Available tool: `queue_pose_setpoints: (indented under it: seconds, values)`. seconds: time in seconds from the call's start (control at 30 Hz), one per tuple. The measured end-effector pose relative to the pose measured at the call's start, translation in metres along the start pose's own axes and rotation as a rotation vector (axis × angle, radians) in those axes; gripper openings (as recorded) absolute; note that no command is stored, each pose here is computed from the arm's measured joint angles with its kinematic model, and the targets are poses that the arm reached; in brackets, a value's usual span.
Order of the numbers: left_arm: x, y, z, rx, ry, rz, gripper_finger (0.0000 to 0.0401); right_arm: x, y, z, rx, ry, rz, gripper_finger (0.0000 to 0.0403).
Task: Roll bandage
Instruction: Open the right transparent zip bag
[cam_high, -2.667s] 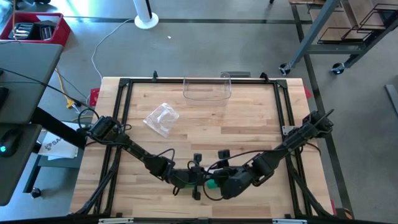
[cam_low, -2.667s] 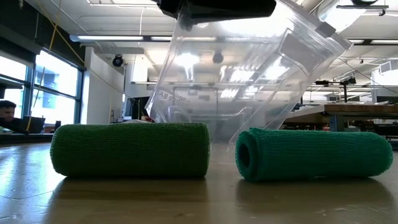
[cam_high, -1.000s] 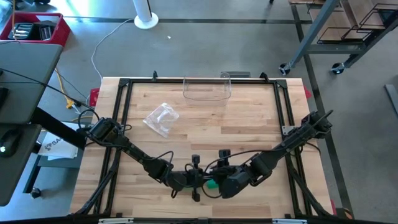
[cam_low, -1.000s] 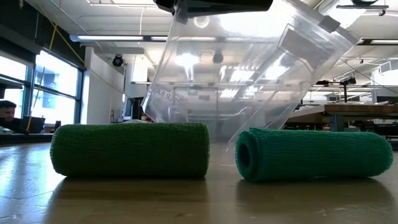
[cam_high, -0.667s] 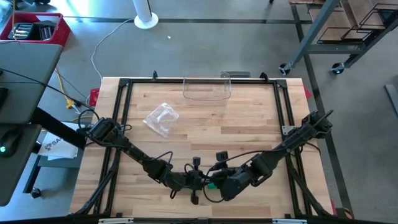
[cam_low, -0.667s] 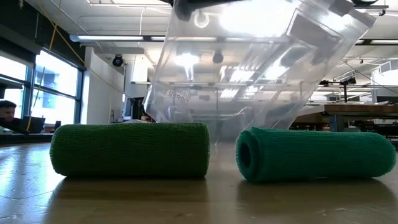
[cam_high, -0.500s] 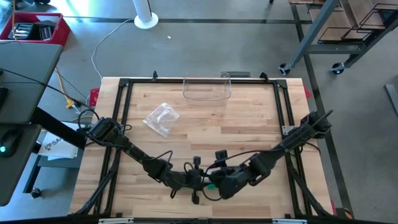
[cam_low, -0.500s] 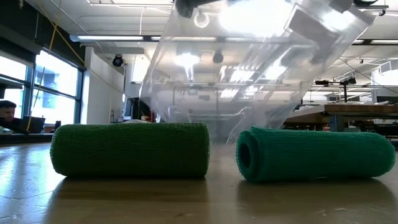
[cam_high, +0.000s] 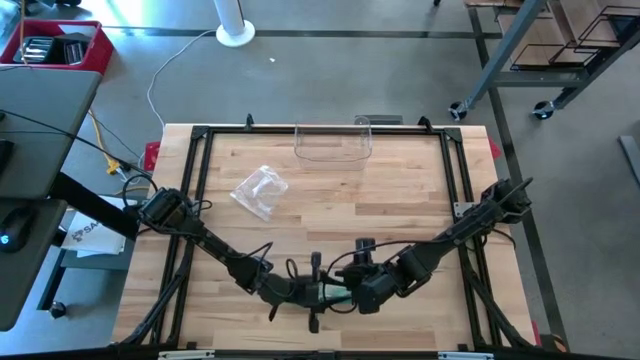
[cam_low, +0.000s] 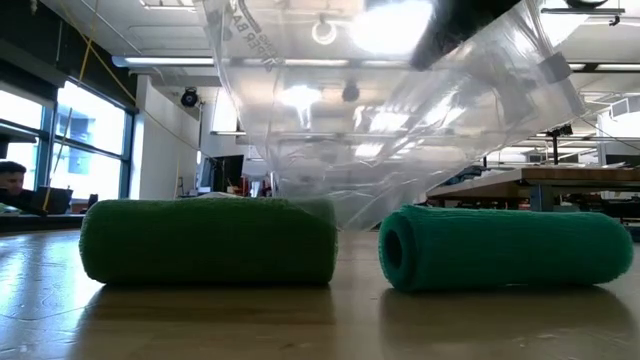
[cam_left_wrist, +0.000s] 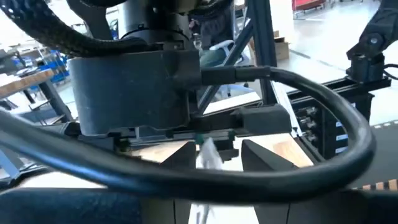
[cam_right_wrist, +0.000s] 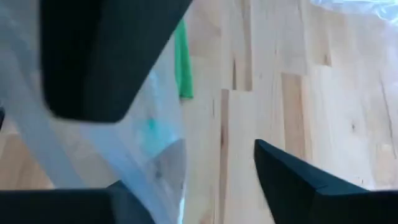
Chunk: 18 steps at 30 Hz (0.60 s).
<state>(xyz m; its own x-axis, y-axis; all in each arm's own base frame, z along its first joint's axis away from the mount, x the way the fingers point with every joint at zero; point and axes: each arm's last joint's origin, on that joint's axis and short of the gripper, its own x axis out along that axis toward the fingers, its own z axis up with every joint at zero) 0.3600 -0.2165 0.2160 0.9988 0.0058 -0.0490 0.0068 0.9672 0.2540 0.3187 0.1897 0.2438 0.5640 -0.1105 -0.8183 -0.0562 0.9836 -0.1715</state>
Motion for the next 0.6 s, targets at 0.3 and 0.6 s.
queue_pose_setpoints:
  seconds: [0.3, 0.6]
  values:
    - [-0.020, -0.003, 0.022, 0.112, 0.007, 0.145, 0.0127, -0.005, 0.003, 0.000, 0.011, 0.004, 0.040, 0.0015]
    - [-0.033, 0.000, 0.031, 0.135, 0.085, 0.406, 0.0127, -0.058, -0.037, -0.005, 0.326, -0.178, -0.357, 0.0002]
